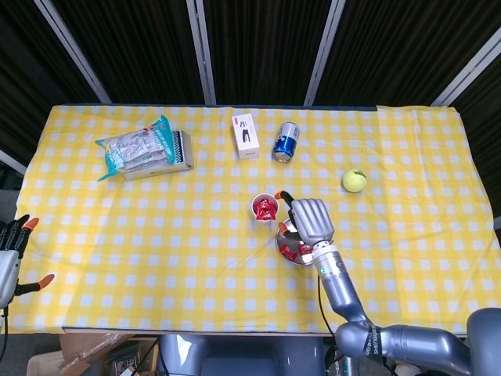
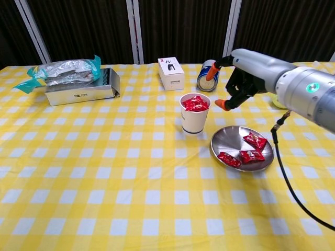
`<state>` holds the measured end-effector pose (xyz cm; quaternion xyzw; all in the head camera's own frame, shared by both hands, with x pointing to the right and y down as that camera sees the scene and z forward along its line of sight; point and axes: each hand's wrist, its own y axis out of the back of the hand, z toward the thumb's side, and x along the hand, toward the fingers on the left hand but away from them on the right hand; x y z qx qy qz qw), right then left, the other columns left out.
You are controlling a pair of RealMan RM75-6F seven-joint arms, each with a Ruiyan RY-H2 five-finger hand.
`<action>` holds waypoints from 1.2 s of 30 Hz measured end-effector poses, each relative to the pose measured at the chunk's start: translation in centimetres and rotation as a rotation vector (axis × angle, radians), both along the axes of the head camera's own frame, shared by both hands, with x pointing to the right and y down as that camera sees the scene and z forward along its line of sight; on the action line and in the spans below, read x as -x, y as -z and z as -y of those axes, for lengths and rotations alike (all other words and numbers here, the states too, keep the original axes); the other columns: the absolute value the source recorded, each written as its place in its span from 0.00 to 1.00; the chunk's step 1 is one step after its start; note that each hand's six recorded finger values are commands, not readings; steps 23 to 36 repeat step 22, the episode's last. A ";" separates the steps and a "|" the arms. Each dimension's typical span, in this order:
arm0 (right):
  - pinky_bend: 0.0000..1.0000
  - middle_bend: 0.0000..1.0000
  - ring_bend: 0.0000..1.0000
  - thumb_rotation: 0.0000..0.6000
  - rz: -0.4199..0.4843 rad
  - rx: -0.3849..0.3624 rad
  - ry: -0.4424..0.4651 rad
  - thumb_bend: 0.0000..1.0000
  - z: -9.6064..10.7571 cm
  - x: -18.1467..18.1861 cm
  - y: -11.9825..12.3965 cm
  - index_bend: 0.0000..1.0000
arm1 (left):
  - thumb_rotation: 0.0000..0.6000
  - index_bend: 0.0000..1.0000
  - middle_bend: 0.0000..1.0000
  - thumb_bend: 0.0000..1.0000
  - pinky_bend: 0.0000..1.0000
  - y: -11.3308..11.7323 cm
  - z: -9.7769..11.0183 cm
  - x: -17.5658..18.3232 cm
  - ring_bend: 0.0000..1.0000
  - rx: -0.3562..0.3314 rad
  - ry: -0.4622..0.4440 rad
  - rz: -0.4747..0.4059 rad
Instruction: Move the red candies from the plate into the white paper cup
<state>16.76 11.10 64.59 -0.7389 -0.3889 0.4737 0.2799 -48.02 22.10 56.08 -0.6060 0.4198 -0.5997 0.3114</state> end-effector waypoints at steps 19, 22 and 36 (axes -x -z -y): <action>0.00 0.00 0.00 1.00 -0.317 -0.135 -0.010 0.27 -7.6 -17.3 6.8 0.00 | 1.00 0.00 0.00 0.06 0.00 1.4 -0.2 -0.1 0.00 -0.121 -0.048 0.035; 0.00 0.00 0.00 1.00 -0.328 -0.119 -0.039 0.26 -9.7 -19.5 7.4 0.00 | 1.00 0.00 0.00 0.06 0.00 1.5 -0.2 0.0 0.00 -0.140 -0.060 0.065; 0.00 0.00 0.00 1.00 -0.328 -0.119 -0.039 0.26 -9.7 -19.5 7.4 0.00 | 1.00 0.00 0.00 0.06 0.00 1.5 -0.2 0.0 0.00 -0.140 -0.060 0.065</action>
